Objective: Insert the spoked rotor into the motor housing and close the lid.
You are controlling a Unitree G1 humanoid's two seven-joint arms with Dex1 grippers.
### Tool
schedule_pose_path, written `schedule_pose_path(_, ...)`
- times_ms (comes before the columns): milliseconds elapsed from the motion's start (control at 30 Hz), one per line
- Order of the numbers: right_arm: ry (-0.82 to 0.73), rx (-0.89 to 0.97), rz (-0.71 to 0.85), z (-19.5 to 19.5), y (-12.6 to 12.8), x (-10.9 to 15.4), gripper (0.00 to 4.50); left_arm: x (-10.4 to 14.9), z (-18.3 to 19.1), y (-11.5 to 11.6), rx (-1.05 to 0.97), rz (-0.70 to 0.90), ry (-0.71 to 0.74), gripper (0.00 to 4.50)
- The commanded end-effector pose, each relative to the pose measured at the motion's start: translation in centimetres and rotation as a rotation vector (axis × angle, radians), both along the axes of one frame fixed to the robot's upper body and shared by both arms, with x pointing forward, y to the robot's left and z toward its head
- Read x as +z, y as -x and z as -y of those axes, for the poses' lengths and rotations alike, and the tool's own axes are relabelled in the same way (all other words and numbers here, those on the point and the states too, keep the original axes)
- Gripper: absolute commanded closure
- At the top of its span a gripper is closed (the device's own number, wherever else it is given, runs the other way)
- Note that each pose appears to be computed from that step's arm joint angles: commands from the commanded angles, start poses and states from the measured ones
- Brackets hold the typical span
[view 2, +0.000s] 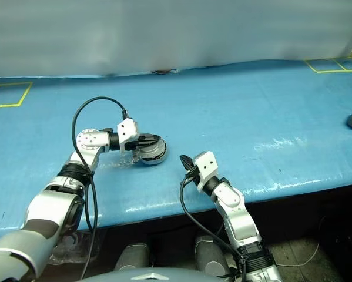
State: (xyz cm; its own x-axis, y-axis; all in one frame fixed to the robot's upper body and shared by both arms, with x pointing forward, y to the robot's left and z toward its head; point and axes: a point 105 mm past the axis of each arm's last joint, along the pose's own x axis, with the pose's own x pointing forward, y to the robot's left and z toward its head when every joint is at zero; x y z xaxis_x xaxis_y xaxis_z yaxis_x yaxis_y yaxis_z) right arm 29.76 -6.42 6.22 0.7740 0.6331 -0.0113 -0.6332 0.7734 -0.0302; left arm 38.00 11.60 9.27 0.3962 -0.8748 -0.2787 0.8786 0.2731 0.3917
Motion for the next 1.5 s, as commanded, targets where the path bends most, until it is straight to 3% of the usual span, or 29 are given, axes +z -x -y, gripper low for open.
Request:
schedule_pose_path(33, -0.015, 0.008, 0.028, -0.1, -0.3, 0.9, 4.50, 2.4, -0.6, -0.3, 0.007, 0.066, 0.052, 4.48)
schedule_pose_path(400, -0.063, -0.035, 0.009, -0.3, -0.9, 1.5, 4.50, 4.9, -3.9, -0.3, 0.123, 0.131, 0.121, 4.48)
schedule_pose_path(833, -0.058, 0.004, -0.004, -1.6, -1.0, 2.1, 4.50, 1.7, -2.5, 2.2, 0.061, -0.055, 0.135, 4.48)
schedule_pose_path(1500, -0.064, -0.058, -0.012, -0.9, -1.4, 2.4, 4.50, -1.1, 0.1, 1.9, 0.101, -0.150, 0.195, 4.48)
